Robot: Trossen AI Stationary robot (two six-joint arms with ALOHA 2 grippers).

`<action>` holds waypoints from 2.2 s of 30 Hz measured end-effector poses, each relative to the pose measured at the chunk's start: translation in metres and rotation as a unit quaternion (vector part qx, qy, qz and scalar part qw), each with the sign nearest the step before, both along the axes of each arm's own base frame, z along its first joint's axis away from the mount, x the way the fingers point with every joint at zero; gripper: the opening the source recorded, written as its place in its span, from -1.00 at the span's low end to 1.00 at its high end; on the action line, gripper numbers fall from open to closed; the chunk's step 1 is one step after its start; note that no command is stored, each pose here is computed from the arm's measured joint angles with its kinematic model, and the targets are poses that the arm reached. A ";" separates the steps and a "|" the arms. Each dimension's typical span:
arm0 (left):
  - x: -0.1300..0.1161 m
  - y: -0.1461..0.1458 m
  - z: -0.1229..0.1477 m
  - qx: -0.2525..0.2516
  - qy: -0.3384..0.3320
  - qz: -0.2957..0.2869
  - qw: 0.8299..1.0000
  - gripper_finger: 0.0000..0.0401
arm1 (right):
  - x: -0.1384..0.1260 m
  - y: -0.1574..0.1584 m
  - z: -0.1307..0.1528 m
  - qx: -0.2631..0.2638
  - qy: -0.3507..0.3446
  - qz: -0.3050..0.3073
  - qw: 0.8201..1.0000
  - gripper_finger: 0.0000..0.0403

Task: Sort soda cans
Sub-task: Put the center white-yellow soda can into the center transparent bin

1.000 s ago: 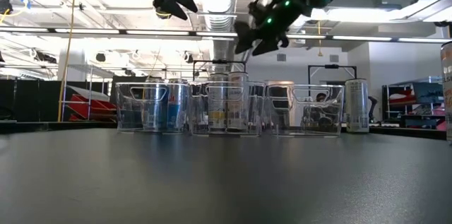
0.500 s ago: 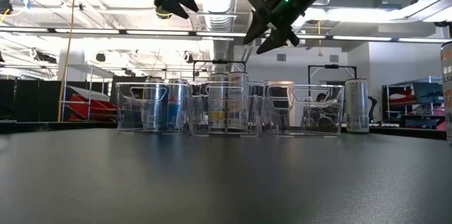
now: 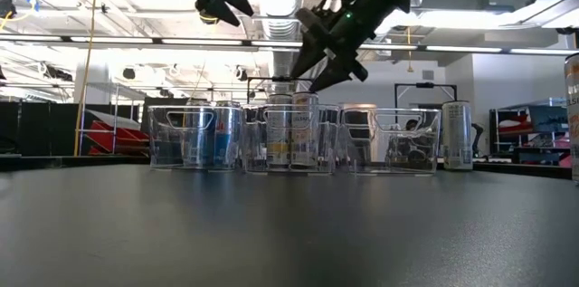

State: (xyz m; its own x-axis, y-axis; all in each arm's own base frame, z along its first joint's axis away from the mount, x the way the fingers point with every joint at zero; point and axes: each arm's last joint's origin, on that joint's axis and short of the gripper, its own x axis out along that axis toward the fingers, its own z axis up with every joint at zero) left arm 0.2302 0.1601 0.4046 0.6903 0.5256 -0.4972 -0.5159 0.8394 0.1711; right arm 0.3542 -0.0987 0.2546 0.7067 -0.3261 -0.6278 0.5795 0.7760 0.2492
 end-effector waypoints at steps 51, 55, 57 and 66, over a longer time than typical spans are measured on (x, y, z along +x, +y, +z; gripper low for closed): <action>-0.001 0.001 -0.001 0.000 0.005 0.017 1.000 0.97 | 0.004 -0.055 -0.049 -0.005 0.064 -0.094 0.994 -0.99; -0.001 0.001 -0.001 0.003 0.007 0.027 1.000 0.97 | 0.001 -0.061 -0.049 -0.011 0.068 -0.096 0.993 -0.99; -0.001 0.001 -0.001 0.002 0.006 0.030 1.000 0.97 | 0.001 -0.062 -0.049 -0.013 0.069 -0.095 0.993 -0.99; -0.001 0.001 -0.001 -0.006 0.000 0.036 0.999 0.97 | 0.010 -0.047 -0.054 -0.002 0.065 -0.059 0.996 -0.99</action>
State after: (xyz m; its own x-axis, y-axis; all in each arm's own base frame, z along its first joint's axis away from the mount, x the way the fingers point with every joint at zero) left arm 0.2288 0.1612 0.4036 0.6502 0.5679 -0.5048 -0.5755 0.8018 0.1608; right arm 0.3644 -0.1458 0.2007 0.5770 -0.4045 -0.7096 0.6932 0.7020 0.1634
